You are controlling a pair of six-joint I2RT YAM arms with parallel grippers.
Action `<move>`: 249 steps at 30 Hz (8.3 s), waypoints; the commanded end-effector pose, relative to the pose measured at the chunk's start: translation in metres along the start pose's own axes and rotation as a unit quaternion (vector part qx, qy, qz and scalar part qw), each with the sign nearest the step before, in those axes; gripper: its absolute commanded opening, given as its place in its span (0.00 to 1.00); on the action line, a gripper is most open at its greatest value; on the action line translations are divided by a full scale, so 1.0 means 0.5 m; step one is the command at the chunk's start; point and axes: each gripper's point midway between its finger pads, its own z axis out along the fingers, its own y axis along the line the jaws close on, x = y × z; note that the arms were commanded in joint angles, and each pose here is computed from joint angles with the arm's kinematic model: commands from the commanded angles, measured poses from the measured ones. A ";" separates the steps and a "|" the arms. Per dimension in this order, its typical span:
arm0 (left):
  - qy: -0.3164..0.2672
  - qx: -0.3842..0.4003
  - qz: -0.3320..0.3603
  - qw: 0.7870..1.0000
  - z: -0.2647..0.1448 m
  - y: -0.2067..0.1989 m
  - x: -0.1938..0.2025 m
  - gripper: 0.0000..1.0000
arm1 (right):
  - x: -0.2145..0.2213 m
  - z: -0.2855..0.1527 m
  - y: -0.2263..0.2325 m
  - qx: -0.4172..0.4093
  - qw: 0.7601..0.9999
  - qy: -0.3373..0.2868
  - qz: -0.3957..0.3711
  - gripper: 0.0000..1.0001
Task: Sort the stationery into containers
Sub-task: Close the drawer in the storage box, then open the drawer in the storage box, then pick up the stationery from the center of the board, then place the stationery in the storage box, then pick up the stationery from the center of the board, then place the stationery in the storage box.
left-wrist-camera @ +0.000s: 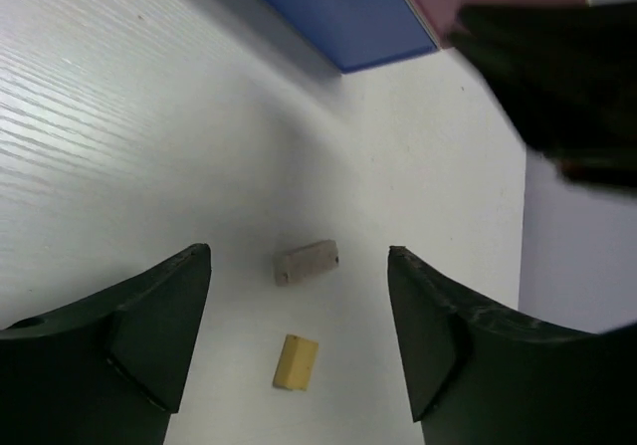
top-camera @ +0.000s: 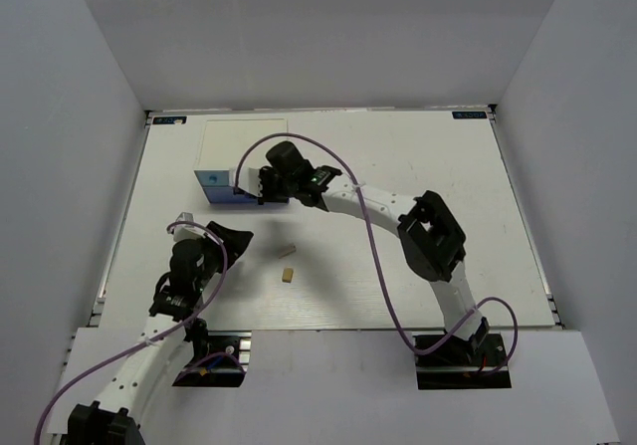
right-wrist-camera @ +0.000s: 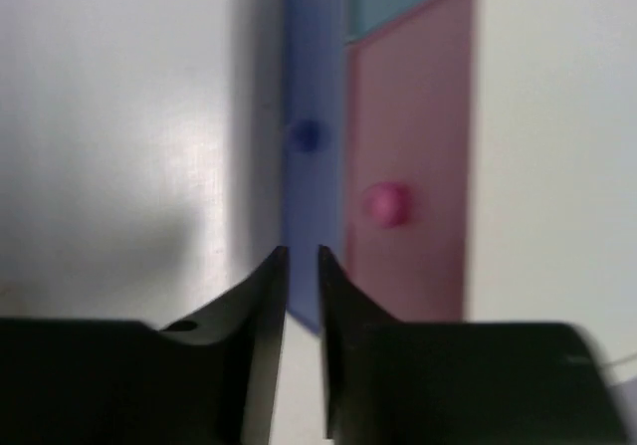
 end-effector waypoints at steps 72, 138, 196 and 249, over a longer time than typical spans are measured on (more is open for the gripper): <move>-0.068 0.027 -0.239 0.968 0.160 0.079 -0.018 0.17 | 0.220 -0.297 0.076 -0.052 0.967 -0.030 0.249 0.35; 0.103 0.077 0.114 0.985 -0.042 -0.080 0.016 0.72 | -0.037 -0.179 0.171 -0.164 0.983 -0.080 0.022 0.00; 0.295 -0.129 0.289 0.902 0.039 -0.065 0.252 0.77 | 0.378 -0.395 -0.136 0.195 0.877 0.118 0.422 0.23; -0.035 -0.198 0.050 0.978 0.182 -0.196 -0.079 0.20 | 0.327 -0.447 -0.012 0.085 0.902 -0.001 0.424 0.35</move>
